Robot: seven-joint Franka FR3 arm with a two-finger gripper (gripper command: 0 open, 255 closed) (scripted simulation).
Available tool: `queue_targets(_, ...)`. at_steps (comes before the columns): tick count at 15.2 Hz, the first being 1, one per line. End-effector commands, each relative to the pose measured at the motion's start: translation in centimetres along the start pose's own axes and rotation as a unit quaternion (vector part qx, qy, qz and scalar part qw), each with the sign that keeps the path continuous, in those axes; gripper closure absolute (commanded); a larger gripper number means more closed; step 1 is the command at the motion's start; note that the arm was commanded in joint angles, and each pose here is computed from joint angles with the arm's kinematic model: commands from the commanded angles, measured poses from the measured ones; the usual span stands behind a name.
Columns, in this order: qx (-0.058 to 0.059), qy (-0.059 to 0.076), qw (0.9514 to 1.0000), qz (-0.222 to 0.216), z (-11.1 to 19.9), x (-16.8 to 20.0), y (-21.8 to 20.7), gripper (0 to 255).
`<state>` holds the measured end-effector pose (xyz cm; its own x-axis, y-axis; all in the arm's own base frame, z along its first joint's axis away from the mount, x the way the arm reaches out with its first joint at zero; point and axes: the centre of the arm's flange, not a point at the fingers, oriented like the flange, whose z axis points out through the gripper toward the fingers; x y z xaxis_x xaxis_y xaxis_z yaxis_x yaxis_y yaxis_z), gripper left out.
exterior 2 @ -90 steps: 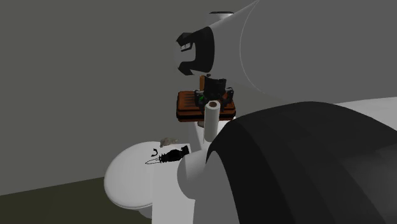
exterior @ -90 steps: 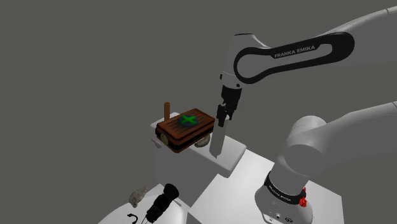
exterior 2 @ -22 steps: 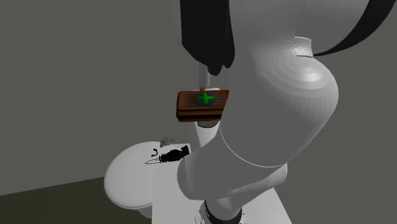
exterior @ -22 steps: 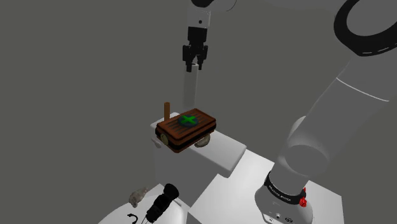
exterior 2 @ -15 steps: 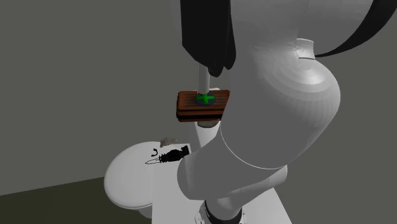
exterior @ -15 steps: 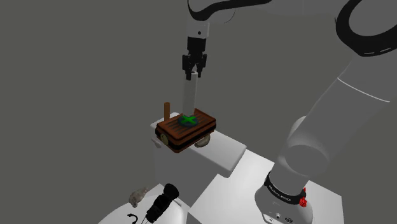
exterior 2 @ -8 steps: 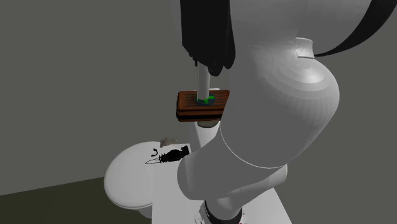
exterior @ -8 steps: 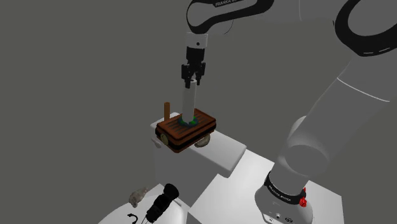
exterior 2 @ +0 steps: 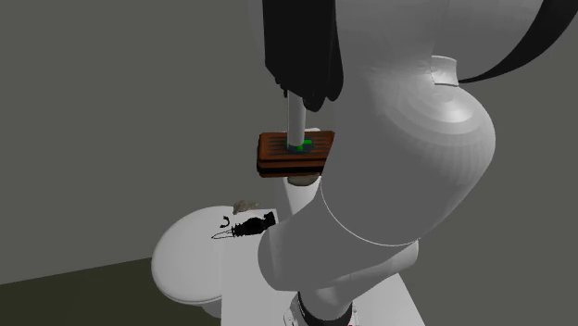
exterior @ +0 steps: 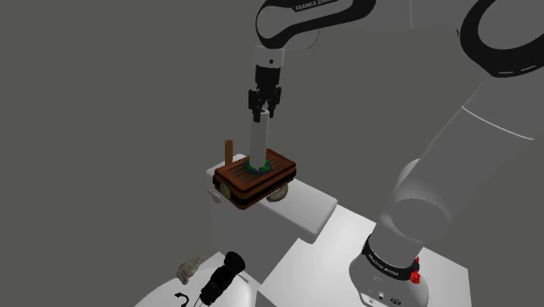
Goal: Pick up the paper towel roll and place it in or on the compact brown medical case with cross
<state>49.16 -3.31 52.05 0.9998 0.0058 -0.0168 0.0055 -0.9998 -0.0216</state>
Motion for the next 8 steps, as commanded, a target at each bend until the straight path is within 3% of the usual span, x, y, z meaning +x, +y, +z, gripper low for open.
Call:
queue_targets(1, 0.000, -0.005, 1.0000, 0.000, 0.4, 0.0, 0.0, 0)
queue_targets(6, 0.000, -0.005, 1.0000, 0.000, 0.4, 0.0, 0.0, 0)
queue_targets(8, 0.000, -0.005, 1.0000, 0.000, -2.3, 0.0, 0.0, 0)
